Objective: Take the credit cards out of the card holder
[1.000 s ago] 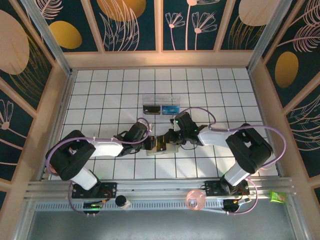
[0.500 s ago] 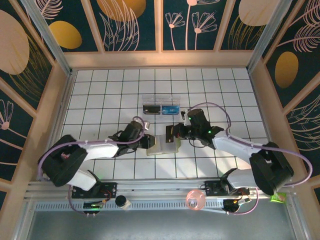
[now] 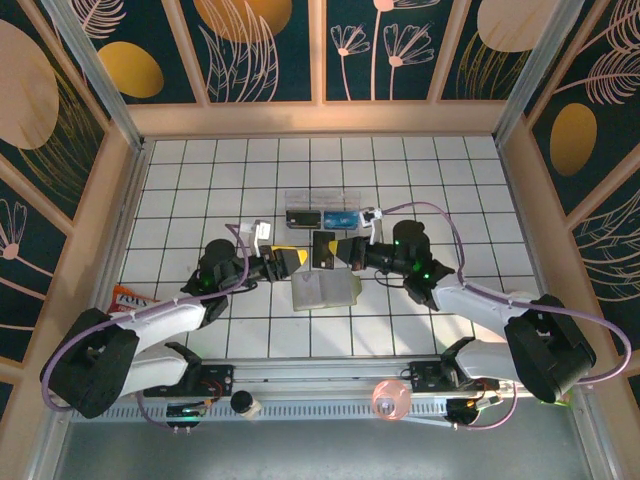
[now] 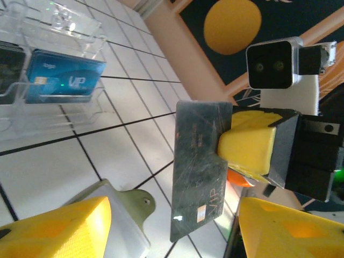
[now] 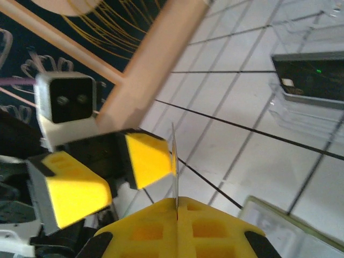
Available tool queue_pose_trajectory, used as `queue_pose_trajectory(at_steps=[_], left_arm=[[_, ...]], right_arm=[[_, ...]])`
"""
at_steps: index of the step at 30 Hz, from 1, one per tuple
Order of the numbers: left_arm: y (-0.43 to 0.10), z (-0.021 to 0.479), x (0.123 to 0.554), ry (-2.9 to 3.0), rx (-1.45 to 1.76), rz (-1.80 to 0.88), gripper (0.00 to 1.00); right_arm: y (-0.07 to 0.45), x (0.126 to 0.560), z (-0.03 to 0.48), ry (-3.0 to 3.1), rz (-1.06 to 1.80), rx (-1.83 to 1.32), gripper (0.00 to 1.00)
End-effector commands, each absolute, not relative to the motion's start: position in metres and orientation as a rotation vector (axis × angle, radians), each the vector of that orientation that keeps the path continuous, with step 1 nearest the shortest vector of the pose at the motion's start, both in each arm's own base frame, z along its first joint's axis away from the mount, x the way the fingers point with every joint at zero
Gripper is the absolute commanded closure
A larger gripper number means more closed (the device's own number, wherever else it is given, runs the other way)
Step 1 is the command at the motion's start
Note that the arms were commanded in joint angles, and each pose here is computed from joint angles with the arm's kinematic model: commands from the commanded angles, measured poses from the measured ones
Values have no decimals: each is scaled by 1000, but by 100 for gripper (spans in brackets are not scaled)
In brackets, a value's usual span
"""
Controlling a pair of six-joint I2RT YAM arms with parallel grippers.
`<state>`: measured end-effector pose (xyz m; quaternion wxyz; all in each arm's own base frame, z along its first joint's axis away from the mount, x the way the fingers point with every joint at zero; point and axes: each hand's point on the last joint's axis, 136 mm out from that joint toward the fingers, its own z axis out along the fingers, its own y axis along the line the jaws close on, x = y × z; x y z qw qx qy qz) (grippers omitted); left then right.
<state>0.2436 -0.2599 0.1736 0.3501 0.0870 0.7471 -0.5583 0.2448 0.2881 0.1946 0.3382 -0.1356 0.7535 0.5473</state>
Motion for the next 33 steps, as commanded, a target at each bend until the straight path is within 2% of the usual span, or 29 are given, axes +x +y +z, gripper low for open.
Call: queue_pose_trajectory(at_steps=[1, 5, 9, 19, 23, 30, 33], left_arm=[[-261, 208, 232, 1770, 273, -1560, 36], [-259, 211, 229, 1747, 271, -1575, 37], [-260, 213, 228, 1740, 280, -1589, 44], [-262, 223, 221, 1707, 309, -1638, 66], [-262, 224, 220, 1710, 312, -1642, 80], [-265, 226, 223, 1717, 325, -1635, 88], [-266, 226, 226, 1732, 332, -1613, 98]], right_arm=[[289, 238, 240, 1738, 1554, -381, 100], [290, 237, 251, 1677, 1621, -355, 100], [296, 235, 260, 1636, 1682, -356, 100], [314, 240, 253, 1679, 1688, -370, 100], [317, 243, 246, 1708, 1678, -363, 100], [321, 243, 238, 1735, 1670, -366, 100], [320, 242, 234, 1755, 1653, -378, 100]])
